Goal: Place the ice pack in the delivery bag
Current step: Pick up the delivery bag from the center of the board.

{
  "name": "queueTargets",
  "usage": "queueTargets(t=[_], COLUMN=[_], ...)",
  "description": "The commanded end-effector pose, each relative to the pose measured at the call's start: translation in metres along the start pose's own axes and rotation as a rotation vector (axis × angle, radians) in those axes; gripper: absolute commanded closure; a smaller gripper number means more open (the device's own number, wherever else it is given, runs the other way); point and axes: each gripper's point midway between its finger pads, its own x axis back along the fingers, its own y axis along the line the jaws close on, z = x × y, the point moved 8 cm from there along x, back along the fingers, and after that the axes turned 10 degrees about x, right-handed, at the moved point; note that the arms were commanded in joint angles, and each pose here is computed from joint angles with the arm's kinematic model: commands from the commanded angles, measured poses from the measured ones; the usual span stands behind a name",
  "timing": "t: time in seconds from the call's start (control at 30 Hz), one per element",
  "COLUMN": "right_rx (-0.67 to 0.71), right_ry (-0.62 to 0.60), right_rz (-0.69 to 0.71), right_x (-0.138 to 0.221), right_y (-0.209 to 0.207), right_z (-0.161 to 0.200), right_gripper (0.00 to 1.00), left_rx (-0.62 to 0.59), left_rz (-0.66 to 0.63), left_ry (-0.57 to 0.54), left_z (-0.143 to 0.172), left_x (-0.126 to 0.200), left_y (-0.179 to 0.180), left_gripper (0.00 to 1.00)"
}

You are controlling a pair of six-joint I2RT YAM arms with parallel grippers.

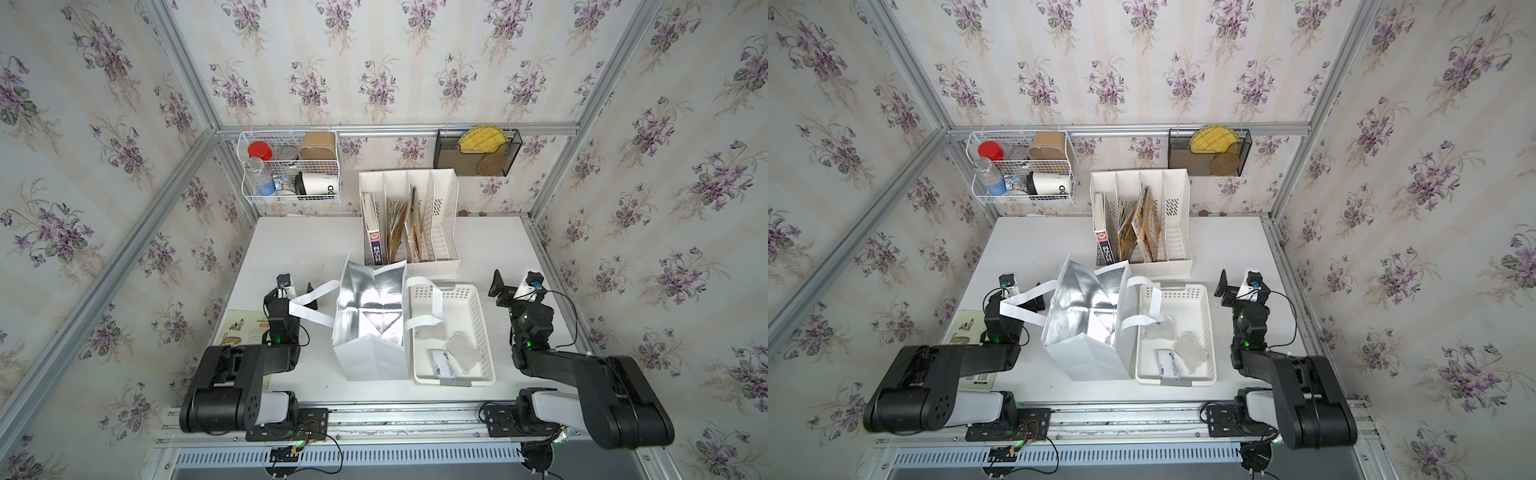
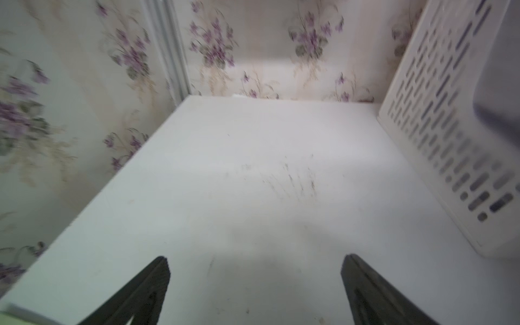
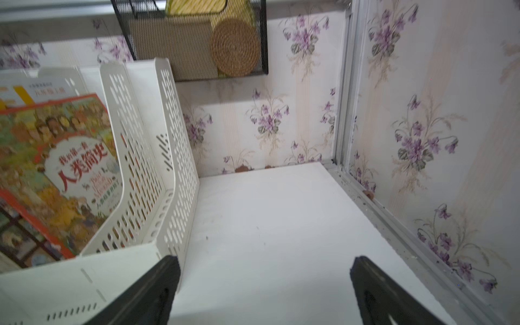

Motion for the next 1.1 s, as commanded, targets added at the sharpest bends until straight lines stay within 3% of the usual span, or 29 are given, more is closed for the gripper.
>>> queueTargets(t=[0.0, 0.1, 0.2, 0.3, 0.4, 0.43, 0.57, 0.7, 0.8, 0.9, 1.0, 1.07], right_rx=[-0.098, -0.217, -0.331, -0.397, -0.451, -0.451, -0.426, -0.428, -0.42, -0.396, -0.343, -0.277], right_ry=[0.231, 0.371, 0.452, 0.426, 0.435, 0.438, 0.468, 0.499, 0.484, 0.446, 0.441, 0.482], right_rz=[0.045, 0.107, 0.129, -0.046, -0.14, -0.176, -0.331, -0.504, -0.566, -0.634, -0.703, -0.753], right_x=[-0.001, 0.002, 0.008, 0.01, 0.013, 0.013, 0.017, 0.025, 0.033, 0.045, 0.057, 0.065], right_y=[-0.003, -0.008, -0.009, 0.004, 0.011, 0.014, 0.024, 0.036, 0.043, 0.059, 0.092, 0.122], right_z=[0.003, -0.016, -0.034, -0.063, -0.093, -0.104, -0.146, -0.179, -0.202, -0.219, -0.232, -0.234], right_gripper=[0.0, 0.0, 0.0, 0.0, 0.0, 0.0, 0.0, 0.0, 0.0, 0.04, 0.06, 0.1], left_rx=[0.235, 0.423, 0.52, 0.52, 0.602, 0.61, 0.566, 0.514, 0.432, 0.38, 0.402, 0.383], left_rz=[-0.264, -0.316, -0.206, 0.045, 0.069, 0.037, -0.048, 0.0, 0.118, 0.298, 0.459, 0.496], left_ry=[-0.126, -0.023, 0.003, -0.058, -0.033, 0.023, 0.187, 0.214, 0.23, 0.337, 0.471, 0.515], left_z=[-0.027, -0.048, -0.068, -0.086, -0.107, -0.11, -0.146, -0.186, -0.215, -0.238, -0.245, -0.242], left_x=[0.026, 0.054, 0.085, 0.103, 0.122, 0.128, 0.152, 0.181, 0.201, 0.203, 0.189, 0.182], left_y=[0.025, 0.026, 0.017, -0.002, -0.006, -0.006, -0.011, -0.02, -0.033, -0.058, -0.08, -0.089], left_gripper=[0.01, 0.01, 0.01, 0.01, 0.01, 0.01, 0.09, 0.1, 0.14, 0.22, 0.26, 0.27])
